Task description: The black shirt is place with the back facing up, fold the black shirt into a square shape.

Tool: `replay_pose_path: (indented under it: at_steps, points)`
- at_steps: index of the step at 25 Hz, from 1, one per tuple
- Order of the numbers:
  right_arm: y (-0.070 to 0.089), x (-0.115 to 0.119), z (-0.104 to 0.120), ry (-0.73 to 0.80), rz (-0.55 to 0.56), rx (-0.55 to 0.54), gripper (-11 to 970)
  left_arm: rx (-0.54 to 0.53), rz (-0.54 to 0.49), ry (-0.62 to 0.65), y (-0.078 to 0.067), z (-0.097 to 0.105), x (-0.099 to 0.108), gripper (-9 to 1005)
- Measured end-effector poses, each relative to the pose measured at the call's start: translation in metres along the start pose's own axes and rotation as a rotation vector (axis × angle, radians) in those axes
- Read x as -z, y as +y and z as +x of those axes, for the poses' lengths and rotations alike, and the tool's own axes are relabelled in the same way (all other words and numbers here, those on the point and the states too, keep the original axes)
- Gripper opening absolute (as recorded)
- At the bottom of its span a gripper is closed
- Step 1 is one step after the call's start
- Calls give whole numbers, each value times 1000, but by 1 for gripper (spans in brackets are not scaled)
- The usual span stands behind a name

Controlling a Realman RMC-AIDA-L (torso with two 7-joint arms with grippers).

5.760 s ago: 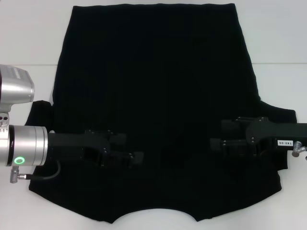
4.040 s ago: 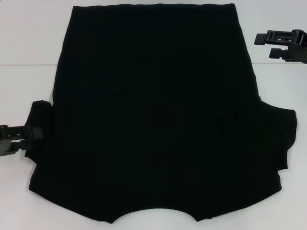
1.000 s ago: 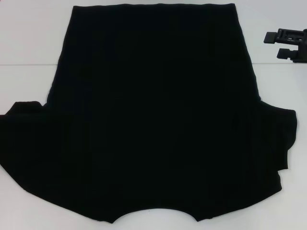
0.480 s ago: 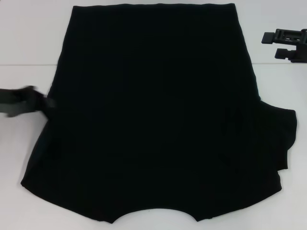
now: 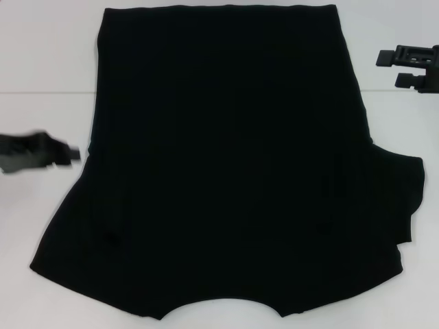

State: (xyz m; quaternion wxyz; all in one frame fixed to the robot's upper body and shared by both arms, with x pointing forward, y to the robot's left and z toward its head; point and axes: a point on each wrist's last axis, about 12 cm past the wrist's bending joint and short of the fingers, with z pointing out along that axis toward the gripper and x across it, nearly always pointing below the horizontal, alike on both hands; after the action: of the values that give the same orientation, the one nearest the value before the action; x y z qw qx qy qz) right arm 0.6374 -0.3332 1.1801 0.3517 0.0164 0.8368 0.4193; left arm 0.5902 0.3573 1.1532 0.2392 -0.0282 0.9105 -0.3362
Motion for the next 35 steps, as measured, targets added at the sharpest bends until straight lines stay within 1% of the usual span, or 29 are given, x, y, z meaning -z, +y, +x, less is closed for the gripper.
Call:
replay_pose_path:
  at_steps: [1,2,3,6,8,11,16,19,23,29,30,34,35]
  points:
    - [1,1,0,8,-3,4,884,-1,45,-45,4,2,8,25]
    - [1,1,0,17,-8,9,884,-24,93,-88,7,5,15,50]
    - [1,3,0,24,-11,13,884,-68,152,-132,9,10,23,76]
    - [0,8,2,43,-12,28,884,-193,267,-197,12,28,34,152]
    - [-2,13,5,74,-6,54,885,-214,298,-209,15,38,35,255]
    - [-7,22,11,134,34,76,879,-200,306,-208,18,45,33,410]
    - [-21,42,25,288,174,4,848,-184,310,-206,18,47,29,646]
    - [-28,50,33,345,235,-26,830,-182,315,-204,17,46,27,813]
    - [-34,54,41,373,258,-48,805,-178,325,-203,16,45,24,868]
    - [-40,57,48,405,289,-62,768,-171,323,-209,16,45,22,951]
    - [-41,56,50,404,301,-66,723,-170,322,-210,16,45,22,965]
    - [-47,49,56,400,330,-79,545,-166,312,-217,17,45,21,962]
    - [-49,46,58,398,335,-80,521,-162,309,-219,18,45,21,962]
